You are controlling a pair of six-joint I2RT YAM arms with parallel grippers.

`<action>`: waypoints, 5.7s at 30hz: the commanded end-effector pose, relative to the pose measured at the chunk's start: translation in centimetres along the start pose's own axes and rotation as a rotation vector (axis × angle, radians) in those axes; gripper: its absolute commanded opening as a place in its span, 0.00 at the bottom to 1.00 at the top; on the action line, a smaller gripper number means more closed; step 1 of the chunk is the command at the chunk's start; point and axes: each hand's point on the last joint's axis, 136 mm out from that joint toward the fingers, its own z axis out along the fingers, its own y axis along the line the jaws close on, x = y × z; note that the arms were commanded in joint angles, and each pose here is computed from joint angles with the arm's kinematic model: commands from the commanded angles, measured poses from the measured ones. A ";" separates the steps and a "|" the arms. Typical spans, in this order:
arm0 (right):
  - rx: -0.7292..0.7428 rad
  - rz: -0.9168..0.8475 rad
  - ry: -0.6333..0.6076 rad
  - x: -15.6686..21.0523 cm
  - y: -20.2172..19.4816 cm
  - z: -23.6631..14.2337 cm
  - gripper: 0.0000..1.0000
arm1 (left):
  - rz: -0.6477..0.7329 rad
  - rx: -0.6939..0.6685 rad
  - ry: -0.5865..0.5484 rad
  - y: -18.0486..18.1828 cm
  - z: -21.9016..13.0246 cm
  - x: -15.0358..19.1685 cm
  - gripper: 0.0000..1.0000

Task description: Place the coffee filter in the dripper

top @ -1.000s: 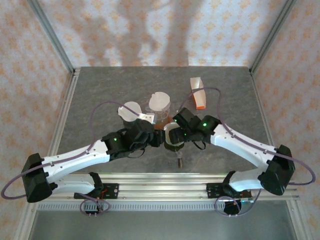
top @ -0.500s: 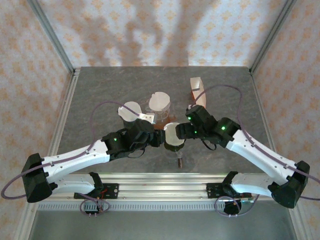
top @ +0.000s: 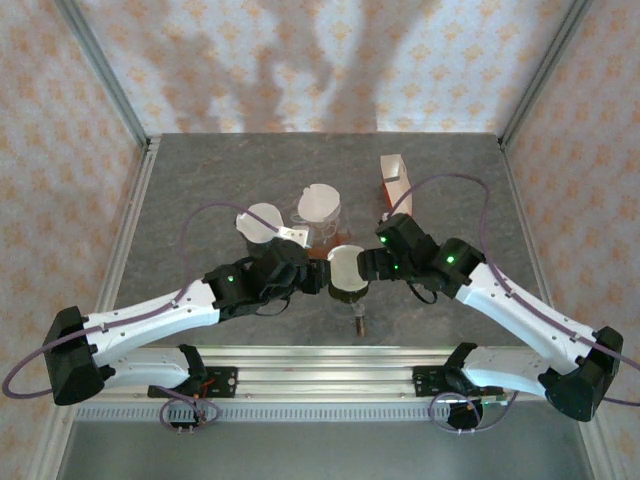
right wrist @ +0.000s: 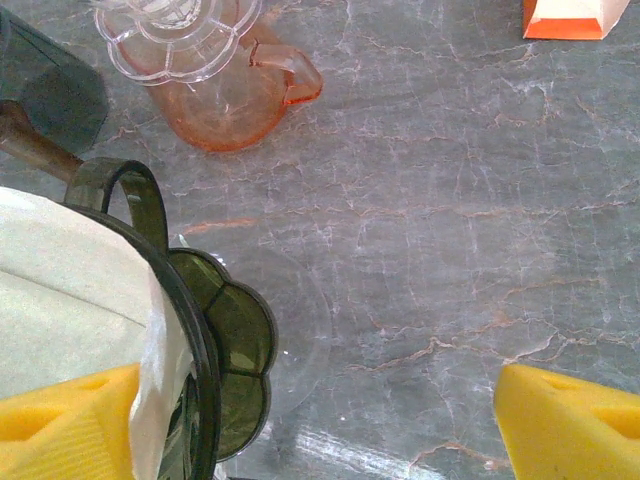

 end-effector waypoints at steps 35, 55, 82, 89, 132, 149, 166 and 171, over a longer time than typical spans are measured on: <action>0.054 0.026 -0.034 0.6 -2.0 -1.1 0.75 | -0.002 -0.043 -0.001 1.3 0.1 0.2 0.34; -0.174 0.008 -0.039 0.2 1.8 -2.5 0.83 | -0.007 -0.039 -0.004 1.3 0.2 0.3 0.34; -0.185 0.003 0.003 1.7 2.0 -2.2 0.77 | -0.010 -0.044 -0.006 1.4 0.2 0.2 0.34; -0.170 -0.018 0.008 -0.5 2.6 -2.0 0.72 | -0.007 -0.046 -0.002 1.4 0.3 0.3 0.34; -0.184 -0.003 0.050 1.4 2.1 -0.5 0.51 | 0.014 0.058 -0.061 -0.9 -2.0 -1.9 0.65; -0.164 -0.001 0.055 1.5 1.8 -0.2 0.49 | 0.034 0.053 0.031 -0.8 -0.5 0.5 0.42; -0.138 0.012 0.053 1.5 1.3 -0.3 0.49 | 0.013 0.019 0.022 0.0 -0.4 0.6 0.38; -0.135 0.014 0.049 1.3 1.3 -0.4 0.49 | 0.019 0.122 -0.037 -2.1 -1.4 -1.0 0.58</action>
